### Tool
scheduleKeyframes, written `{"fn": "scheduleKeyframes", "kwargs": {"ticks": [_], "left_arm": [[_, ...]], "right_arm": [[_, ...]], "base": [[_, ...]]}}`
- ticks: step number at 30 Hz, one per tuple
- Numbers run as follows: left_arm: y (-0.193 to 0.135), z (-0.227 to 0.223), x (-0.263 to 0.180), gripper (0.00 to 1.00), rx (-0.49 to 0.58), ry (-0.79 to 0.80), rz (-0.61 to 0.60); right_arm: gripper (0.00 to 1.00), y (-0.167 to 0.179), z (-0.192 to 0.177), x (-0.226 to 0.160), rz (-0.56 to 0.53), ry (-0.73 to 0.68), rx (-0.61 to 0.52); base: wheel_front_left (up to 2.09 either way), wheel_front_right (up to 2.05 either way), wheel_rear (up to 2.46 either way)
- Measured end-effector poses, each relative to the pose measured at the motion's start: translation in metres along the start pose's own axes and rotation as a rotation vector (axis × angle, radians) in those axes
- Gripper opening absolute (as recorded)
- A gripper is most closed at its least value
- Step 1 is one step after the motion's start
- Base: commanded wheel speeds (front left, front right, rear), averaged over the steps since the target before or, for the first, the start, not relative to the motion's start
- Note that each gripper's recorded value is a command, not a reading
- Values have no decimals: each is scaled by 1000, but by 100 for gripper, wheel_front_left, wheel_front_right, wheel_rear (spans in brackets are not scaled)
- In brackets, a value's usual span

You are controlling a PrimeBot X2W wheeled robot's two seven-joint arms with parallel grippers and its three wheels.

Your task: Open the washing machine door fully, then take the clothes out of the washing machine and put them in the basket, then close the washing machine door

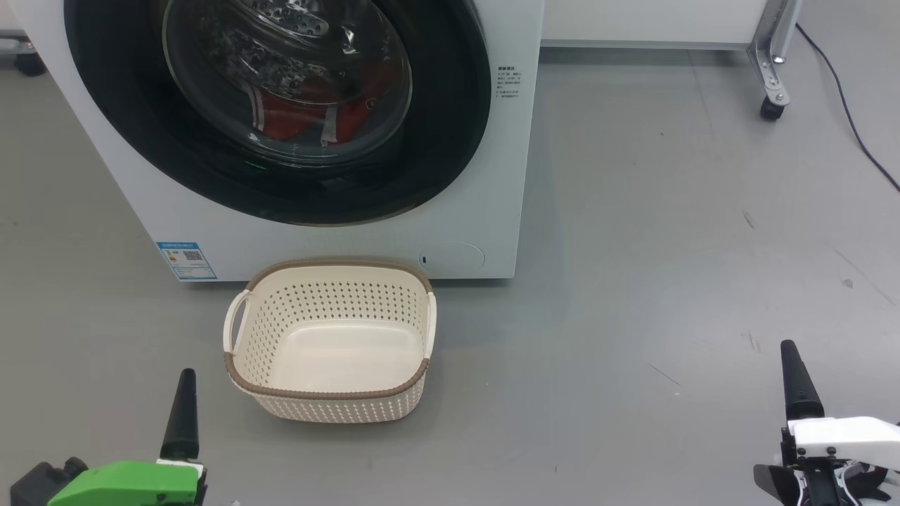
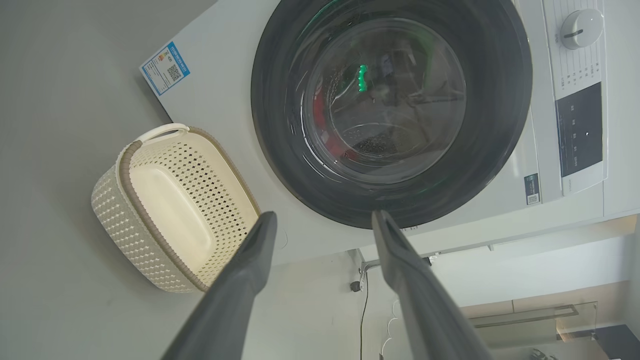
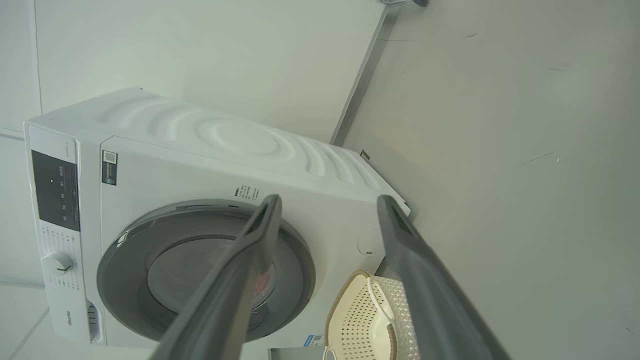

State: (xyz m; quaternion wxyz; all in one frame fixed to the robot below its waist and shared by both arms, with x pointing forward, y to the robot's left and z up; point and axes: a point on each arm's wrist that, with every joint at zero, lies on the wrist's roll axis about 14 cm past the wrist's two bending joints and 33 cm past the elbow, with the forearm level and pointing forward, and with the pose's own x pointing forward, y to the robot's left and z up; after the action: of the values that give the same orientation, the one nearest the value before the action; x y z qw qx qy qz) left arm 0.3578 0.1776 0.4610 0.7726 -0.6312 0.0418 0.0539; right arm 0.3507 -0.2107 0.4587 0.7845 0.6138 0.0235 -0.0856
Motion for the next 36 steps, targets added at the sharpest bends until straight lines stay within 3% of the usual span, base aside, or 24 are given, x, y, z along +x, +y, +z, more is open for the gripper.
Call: {"fn": "scheduleKeyframes", "kwargs": {"ticks": [24, 36], "left_arm": [[-21, 9, 2, 100, 307, -54, -76], [-36, 4, 2, 100, 537, -65, -124]], "right_arm": [[100, 29, 4, 1, 108, -36, -349], [100, 41, -4, 2, 164, -33, -547]], "base": [[0, 0, 0], [0, 0, 0]]}}
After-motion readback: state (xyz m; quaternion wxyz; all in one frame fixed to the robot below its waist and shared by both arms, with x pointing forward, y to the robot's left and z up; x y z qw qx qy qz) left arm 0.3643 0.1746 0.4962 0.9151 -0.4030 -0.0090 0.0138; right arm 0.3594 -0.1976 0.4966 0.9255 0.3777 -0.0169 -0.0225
